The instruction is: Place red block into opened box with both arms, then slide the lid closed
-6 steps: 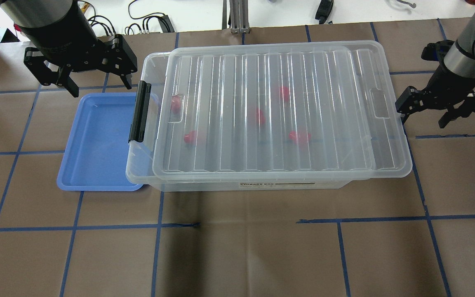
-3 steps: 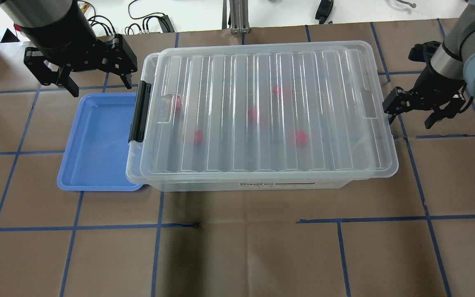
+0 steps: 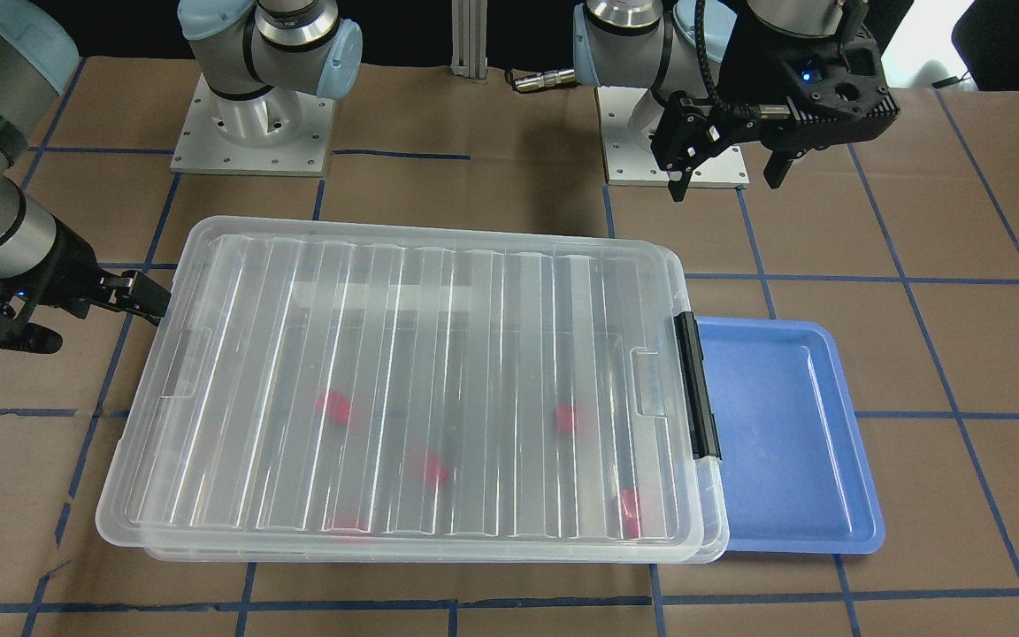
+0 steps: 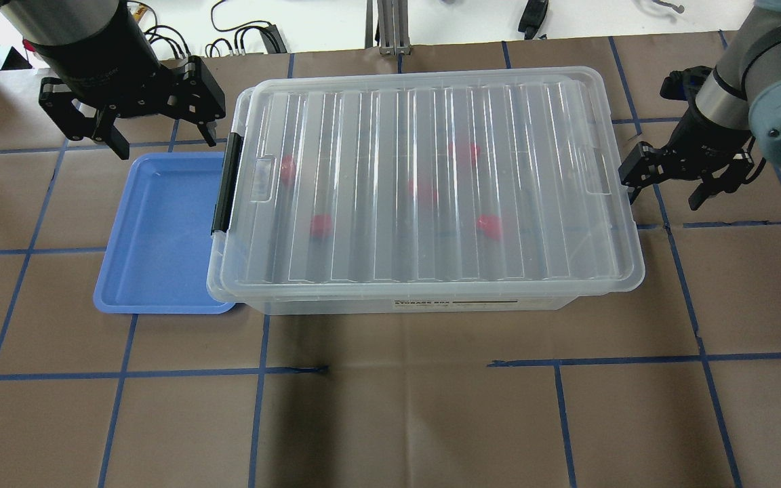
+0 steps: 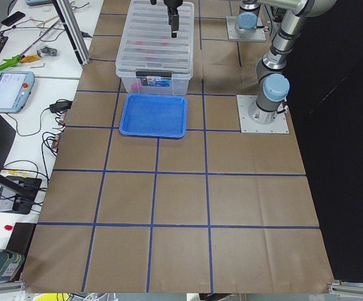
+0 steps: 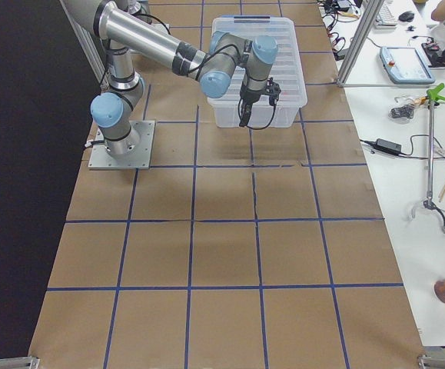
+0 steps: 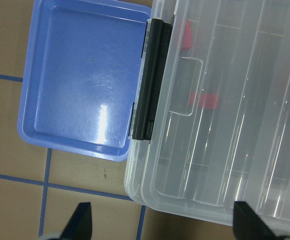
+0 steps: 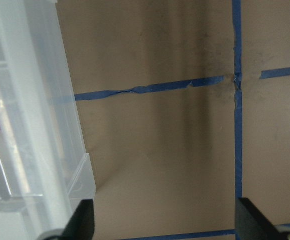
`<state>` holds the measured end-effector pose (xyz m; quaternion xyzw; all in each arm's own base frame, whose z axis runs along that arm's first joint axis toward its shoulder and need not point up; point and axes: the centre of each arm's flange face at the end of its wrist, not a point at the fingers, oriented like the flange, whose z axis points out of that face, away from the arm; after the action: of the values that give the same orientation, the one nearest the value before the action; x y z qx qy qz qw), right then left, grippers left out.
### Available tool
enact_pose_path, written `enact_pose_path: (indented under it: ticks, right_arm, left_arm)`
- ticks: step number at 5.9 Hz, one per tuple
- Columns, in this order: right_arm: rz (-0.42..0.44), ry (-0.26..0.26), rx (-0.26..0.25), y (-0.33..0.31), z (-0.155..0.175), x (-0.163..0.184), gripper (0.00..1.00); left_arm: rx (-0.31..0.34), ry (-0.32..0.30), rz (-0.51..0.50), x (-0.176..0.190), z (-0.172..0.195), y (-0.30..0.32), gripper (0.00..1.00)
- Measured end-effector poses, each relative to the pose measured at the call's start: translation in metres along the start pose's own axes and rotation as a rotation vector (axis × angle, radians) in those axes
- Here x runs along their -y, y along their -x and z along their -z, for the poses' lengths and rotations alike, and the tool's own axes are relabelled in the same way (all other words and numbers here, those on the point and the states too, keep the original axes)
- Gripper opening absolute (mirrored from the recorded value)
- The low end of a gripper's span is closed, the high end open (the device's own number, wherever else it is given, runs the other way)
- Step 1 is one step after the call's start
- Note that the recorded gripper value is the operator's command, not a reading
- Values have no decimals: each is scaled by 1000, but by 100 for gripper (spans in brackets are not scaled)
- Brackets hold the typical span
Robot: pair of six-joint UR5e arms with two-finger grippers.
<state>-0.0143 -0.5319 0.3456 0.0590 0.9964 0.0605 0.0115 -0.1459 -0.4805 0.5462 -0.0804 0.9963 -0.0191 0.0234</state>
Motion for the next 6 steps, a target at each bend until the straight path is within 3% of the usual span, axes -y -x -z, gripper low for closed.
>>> enact_pose_path:
  ticks: [2,4,6]
  right_arm:
    - [-2,-91,-24,1,53,3,100]
    - [-28,-115,-28,32,109,-18,100]
    - [-67,-130,-26,110,142,-57,100]
  left_arm:
    - [0,1,0,0,-1,0,98]
    - [-1,1,0,0,-1,0,98]
    - [-1,1,-1,0,-1,0,98]
